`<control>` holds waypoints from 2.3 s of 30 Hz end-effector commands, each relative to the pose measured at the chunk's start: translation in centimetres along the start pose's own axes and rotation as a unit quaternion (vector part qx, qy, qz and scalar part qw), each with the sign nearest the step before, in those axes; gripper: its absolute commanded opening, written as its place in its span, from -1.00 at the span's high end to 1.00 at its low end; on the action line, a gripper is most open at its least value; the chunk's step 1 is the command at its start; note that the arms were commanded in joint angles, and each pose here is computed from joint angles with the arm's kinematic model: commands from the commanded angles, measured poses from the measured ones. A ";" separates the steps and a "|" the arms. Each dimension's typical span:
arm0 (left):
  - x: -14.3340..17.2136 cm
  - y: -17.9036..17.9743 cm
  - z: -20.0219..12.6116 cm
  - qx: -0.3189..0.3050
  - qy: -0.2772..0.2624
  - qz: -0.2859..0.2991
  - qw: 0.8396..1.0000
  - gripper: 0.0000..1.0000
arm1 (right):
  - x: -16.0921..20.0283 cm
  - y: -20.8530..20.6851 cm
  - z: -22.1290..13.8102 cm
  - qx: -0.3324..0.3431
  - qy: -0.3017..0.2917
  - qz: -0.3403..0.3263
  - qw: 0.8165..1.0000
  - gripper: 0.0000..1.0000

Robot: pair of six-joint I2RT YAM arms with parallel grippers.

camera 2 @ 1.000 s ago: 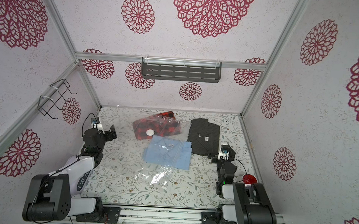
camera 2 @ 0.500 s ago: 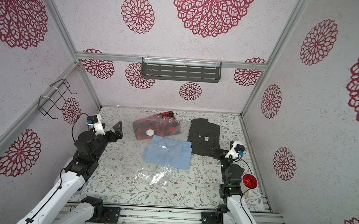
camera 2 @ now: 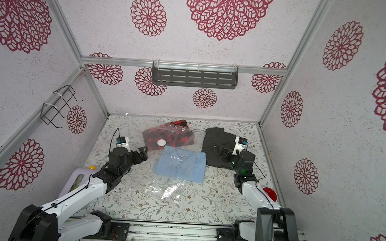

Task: Place the folded shirt into the vacuum bag
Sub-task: Adjust the shirt at the center of the board, then move the shirt at the center of the board.

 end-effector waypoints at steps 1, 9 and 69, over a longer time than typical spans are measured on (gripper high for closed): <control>1.7 0.3 1.4 -0.013 0.034 -0.002 0.999 -0.94 | 1.4 0.3 2.1 -0.002 0.099 0.032 0.995 -0.99; 4.4 1.1 5.3 -0.032 0.124 -0.019 0.992 -0.95 | 4.2 -1.2 6.3 0.143 0.190 0.025 0.971 -0.99; 7.2 8.6 6.7 -0.097 0.188 -0.171 0.962 -0.95 | 16.6 -0.5 3.2 0.107 0.330 0.021 0.937 -0.07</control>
Point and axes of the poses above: each gripper's point midway between its finger pads, its own z axis out along the fingers, its own y axis along the line the jaws close on, x = y × z, the point moved 5 cm from there along -z, back along the fingers, and after that the axes turned 7 degrees about z, right-handed, at the moved point
